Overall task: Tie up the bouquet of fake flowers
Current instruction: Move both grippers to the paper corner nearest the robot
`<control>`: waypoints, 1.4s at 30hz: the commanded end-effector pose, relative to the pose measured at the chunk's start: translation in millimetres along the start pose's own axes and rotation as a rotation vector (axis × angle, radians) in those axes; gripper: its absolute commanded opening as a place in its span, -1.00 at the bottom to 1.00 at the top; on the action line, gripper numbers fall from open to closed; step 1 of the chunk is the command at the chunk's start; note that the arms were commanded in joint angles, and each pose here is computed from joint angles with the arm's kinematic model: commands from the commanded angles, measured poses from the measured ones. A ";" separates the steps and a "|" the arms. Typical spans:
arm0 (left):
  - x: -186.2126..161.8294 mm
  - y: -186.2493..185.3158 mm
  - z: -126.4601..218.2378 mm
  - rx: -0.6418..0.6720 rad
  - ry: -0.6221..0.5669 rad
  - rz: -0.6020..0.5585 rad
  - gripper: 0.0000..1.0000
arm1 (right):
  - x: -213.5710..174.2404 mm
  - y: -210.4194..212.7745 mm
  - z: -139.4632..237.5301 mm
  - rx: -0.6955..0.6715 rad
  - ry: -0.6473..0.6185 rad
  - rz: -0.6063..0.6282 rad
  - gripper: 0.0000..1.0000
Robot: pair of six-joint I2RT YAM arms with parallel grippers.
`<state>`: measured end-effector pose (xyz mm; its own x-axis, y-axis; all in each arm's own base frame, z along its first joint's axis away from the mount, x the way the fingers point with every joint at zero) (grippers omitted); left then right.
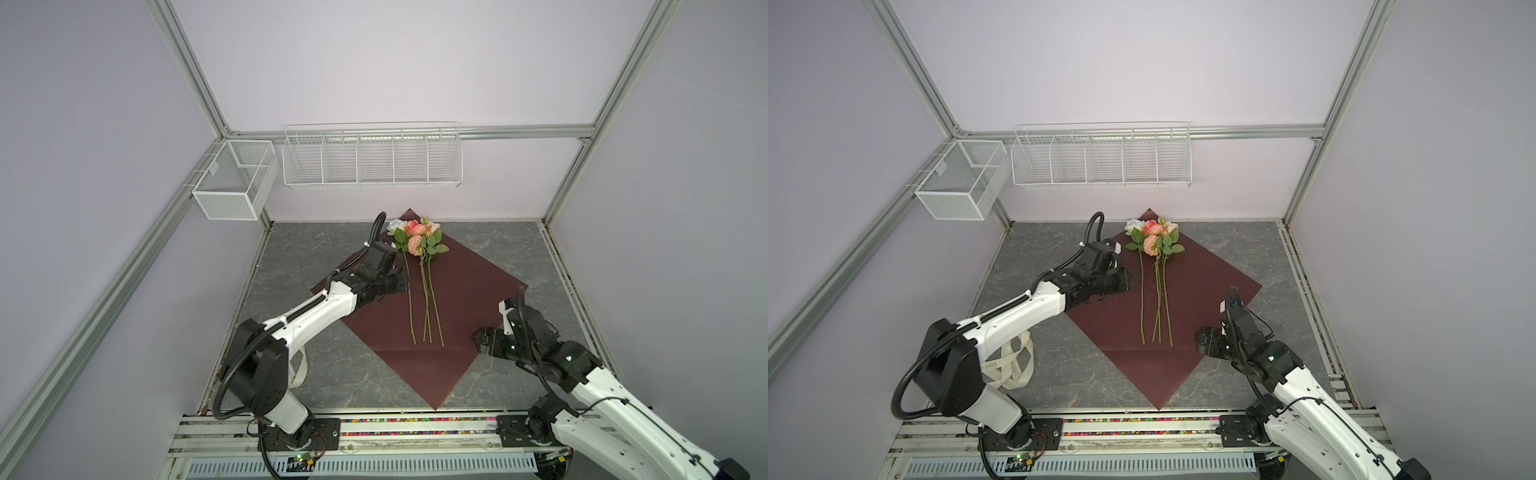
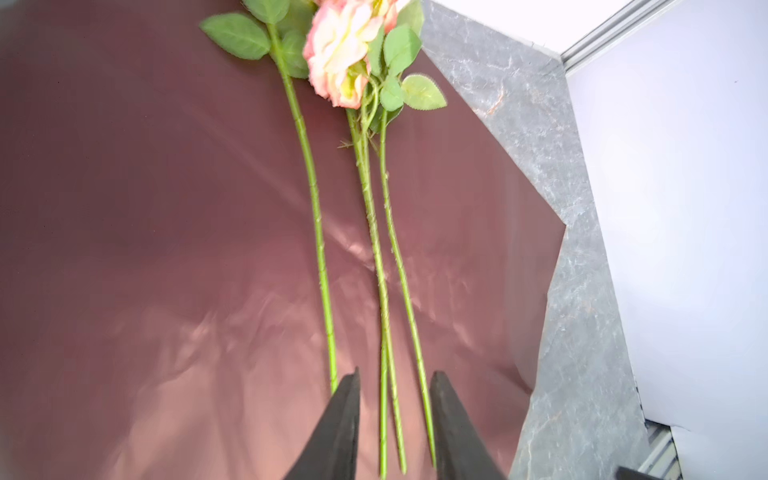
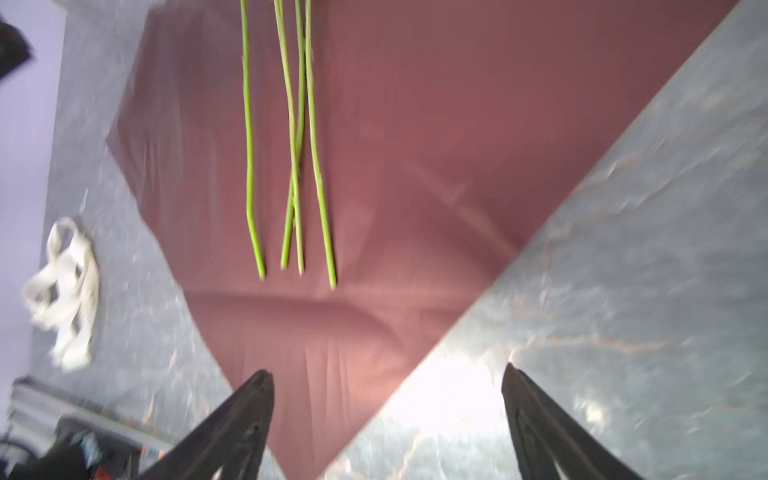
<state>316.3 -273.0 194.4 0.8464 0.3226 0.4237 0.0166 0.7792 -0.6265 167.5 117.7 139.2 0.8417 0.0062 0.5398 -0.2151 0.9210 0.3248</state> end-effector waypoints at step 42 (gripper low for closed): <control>-59.0 99.6 35.9 0.098 -0.045 0.083 -0.11 | -45.1 74.3 -72.4 0.278 0.167 -0.396 0.83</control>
<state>243.9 -189.9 124.2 0.8148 0.4123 0.4075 -0.1156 0.8044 -0.5827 136.8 209.4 70.0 0.9598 -0.2329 0.1569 0.0629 0.7228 0.6882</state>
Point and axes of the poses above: each gripper's point midway between its finger pads, its own z axis back along the fingers, its own y axis along the line the jaws close on, x = y × z, the point moved 3 cm from there along z, back along the fingers, and after that the axes turned 14 degrees about z, right-handed, at the moved point
